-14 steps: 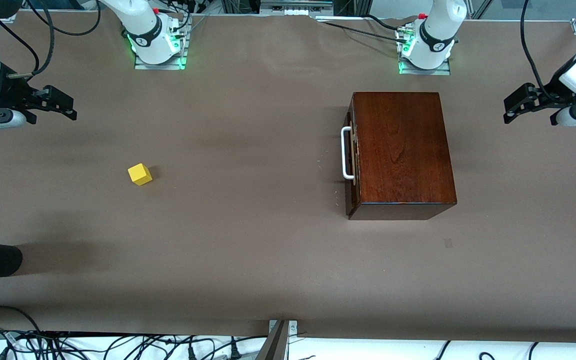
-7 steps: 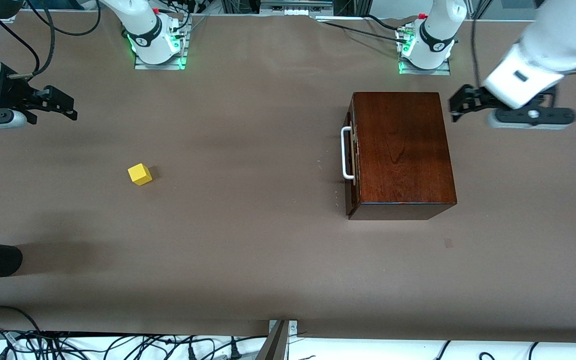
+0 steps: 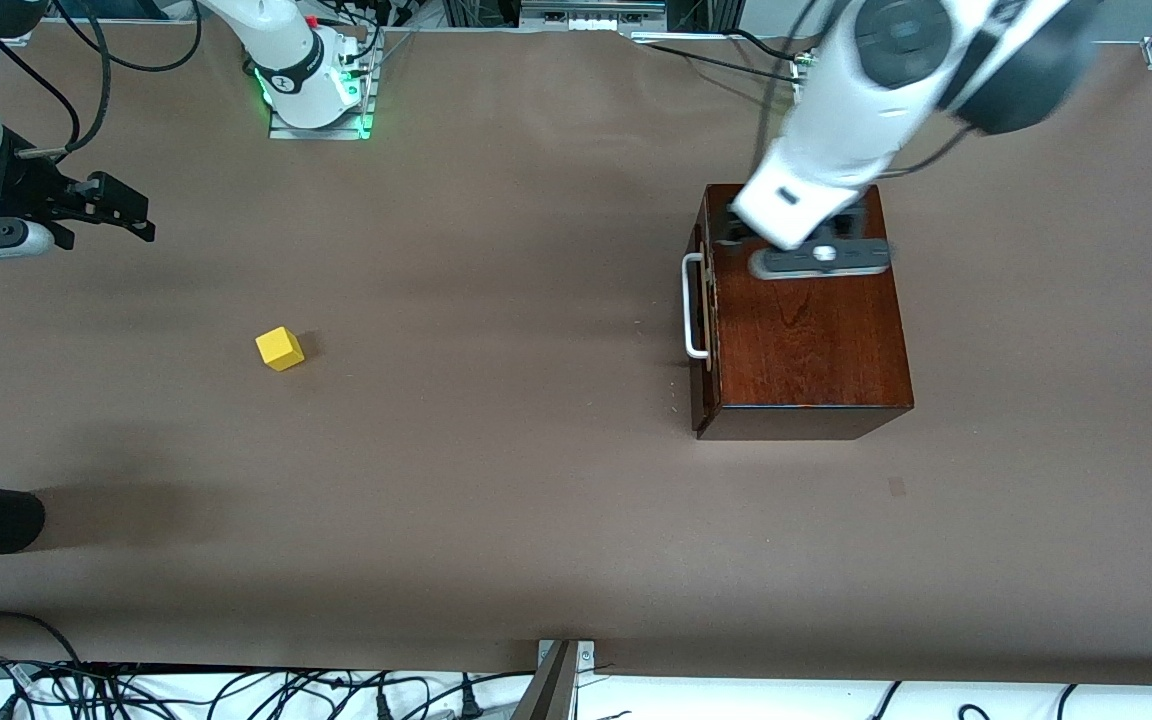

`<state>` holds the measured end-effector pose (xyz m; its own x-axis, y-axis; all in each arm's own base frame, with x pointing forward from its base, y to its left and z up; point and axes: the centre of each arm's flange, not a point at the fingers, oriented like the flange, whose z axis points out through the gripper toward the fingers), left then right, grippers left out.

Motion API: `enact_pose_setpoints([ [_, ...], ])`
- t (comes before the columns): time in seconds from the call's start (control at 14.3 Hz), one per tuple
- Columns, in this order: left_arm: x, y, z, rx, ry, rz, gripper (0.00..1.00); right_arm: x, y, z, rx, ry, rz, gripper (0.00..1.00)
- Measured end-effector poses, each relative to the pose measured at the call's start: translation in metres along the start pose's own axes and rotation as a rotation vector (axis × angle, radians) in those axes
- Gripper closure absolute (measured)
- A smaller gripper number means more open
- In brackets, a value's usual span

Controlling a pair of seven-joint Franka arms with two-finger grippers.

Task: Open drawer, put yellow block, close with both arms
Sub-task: 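Reach the left gripper to the white drawer handle and grasp it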

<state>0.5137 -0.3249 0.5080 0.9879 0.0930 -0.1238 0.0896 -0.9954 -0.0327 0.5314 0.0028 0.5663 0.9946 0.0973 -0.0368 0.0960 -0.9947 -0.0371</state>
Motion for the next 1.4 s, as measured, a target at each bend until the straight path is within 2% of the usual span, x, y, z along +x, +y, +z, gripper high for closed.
enact_pose_setpoints([
  [0.28, -0.017, 0.069, 0.066, 0.017, -0.038, 0.002, 0.00, 0.002, 0.000, 0.003, -0.001, -0.005, 0.000, 0.00],
  [0.56, -0.027, 0.098, 0.122, 0.055, -0.092, 0.036, 0.00, 0.003, 0.000, 0.005, -0.001, -0.007, 0.000, 0.00],
  [0.7, -0.027, 0.103, 0.143, 0.052, -0.082, 0.039, 0.00, 0.003, 0.000, 0.006, -0.001, -0.009, 0.000, 0.00],
  [0.98, -0.039, 0.106, 0.182, 0.101, -0.047, 0.067, 0.00, 0.004, 0.000, 0.006, -0.001, -0.010, 0.000, 0.00],
  [1.4, -0.035, 0.102, 0.184, 0.166, 0.025, 0.113, 0.00, 0.004, 0.000, 0.006, -0.001, -0.010, 0.000, 0.00],
])
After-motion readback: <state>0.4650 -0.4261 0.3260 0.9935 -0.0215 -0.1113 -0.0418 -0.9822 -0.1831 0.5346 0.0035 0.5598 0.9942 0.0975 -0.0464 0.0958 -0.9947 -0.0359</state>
